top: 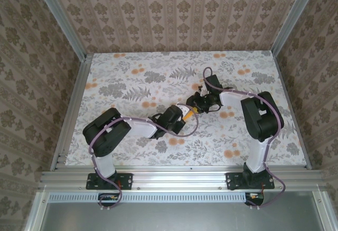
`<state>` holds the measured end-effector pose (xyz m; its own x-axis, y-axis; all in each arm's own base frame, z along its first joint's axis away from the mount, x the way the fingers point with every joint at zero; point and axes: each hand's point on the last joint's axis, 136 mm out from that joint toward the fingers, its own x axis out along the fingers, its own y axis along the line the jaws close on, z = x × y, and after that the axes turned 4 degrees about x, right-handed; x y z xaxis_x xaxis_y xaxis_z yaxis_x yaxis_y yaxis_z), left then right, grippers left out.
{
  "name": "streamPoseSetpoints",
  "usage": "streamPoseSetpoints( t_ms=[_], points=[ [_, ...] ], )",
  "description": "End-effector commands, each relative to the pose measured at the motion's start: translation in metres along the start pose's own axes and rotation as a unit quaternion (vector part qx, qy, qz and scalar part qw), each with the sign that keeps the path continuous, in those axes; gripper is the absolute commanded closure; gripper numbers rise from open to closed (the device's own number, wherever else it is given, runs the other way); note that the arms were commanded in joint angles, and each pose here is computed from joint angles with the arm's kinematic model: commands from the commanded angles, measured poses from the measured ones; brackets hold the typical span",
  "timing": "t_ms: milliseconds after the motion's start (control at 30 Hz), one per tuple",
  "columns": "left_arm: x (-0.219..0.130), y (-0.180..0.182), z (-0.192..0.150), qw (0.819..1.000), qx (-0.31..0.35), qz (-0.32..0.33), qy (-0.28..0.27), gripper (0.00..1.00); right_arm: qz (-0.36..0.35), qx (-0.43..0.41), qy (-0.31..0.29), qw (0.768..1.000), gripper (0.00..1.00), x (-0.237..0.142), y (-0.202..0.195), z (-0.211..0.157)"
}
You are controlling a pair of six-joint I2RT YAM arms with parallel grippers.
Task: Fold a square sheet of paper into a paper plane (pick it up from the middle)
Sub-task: Fold the wing for the fifth time at the center of the table.
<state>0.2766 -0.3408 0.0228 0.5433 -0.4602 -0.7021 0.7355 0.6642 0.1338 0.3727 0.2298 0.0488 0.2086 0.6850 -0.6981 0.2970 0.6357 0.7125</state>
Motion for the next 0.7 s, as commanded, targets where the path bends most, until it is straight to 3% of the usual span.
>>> streamPoseSetpoints(
  t_ms=[0, 367, 667],
  points=[
    [0.008, 0.006, -0.021, 0.998, 0.045, 0.035, 0.038, 1.0, 0.015, 0.011, -0.009, 1.0, 0.67, -0.008, 0.011, -0.005],
    [0.005, 0.006, -0.02, 0.997, 0.051, 0.041, 0.036, 1.0, -0.023, 0.016, -0.023, 0.999, 0.92, -0.003, -0.005, 0.004],
    [0.003, 0.006, -0.022, 0.997, 0.042, 0.041, 0.046, 0.97, -0.055, -0.02, -0.035, 0.998, 0.96, 0.005, -0.025, 0.011]
  ],
)
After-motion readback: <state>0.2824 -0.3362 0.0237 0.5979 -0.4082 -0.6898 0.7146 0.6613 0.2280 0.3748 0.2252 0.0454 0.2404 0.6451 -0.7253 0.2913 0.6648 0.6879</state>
